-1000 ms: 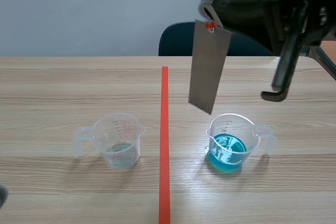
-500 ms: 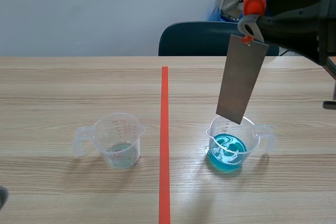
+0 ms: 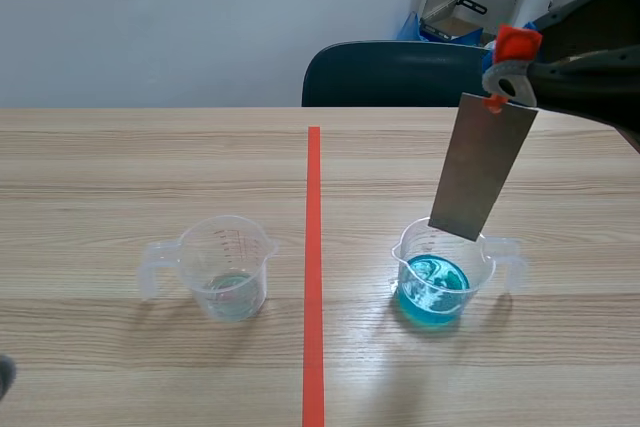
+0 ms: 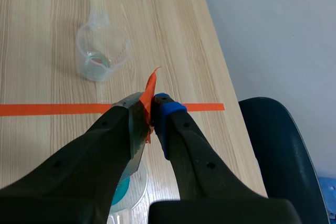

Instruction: Do the redox reaction experiment

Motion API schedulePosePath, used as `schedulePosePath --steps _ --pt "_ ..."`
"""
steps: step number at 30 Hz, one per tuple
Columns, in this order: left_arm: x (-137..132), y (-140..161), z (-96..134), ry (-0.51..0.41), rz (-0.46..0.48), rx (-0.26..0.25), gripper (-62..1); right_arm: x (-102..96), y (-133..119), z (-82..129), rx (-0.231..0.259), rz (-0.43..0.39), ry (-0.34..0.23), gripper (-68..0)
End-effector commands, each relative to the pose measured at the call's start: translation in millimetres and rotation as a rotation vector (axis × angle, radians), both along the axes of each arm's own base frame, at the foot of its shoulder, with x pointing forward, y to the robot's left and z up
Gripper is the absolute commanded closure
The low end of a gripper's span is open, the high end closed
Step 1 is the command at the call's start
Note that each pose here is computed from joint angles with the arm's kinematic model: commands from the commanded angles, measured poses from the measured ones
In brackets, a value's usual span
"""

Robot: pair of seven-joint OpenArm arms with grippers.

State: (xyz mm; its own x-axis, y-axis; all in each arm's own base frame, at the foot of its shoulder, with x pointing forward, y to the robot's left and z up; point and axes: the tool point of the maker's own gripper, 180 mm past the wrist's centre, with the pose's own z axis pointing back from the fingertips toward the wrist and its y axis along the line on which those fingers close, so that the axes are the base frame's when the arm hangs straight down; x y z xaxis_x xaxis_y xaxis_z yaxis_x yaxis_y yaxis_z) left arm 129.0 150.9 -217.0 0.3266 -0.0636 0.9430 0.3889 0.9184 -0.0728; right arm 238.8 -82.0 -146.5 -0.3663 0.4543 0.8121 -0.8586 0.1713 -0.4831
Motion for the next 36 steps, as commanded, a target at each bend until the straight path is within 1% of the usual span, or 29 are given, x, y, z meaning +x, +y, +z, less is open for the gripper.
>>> schedulePosePath --steps 1,5,8,23,30,36 --pt "1.9 -2.9 5.9 -0.021 -0.005 -0.015 -62.3 2.4 2.1 14.2 0.027 0.019 -0.038 -0.6" --pt "1.9 -2.9 5.9 -0.021 -0.005 -0.015 -62.3 6.2 0.9 20.6 0.037 0.018 -0.060 -0.6" --pt "1.9 -2.9 5.9 -0.021 -0.005 -0.015 -62.3 6.1 0.7 19.5 0.024 0.024 -0.072 -0.6" --pt "1.9 -2.9 5.9 -0.021 -0.005 -0.015 -62.3 5.8 0.9 19.7 0.025 0.026 -0.073 -0.6" --pt "1.9 -2.9 5.9 -0.021 -0.005 -0.015 -62.3 6.5 -0.4 16.5 0.002 0.025 -0.083 -0.6" --pt "1.9 -2.9 5.9 -0.021 -0.005 -0.015 -62.3 6.5 -0.1 16.8 0.005 0.025 -0.083 -0.6"
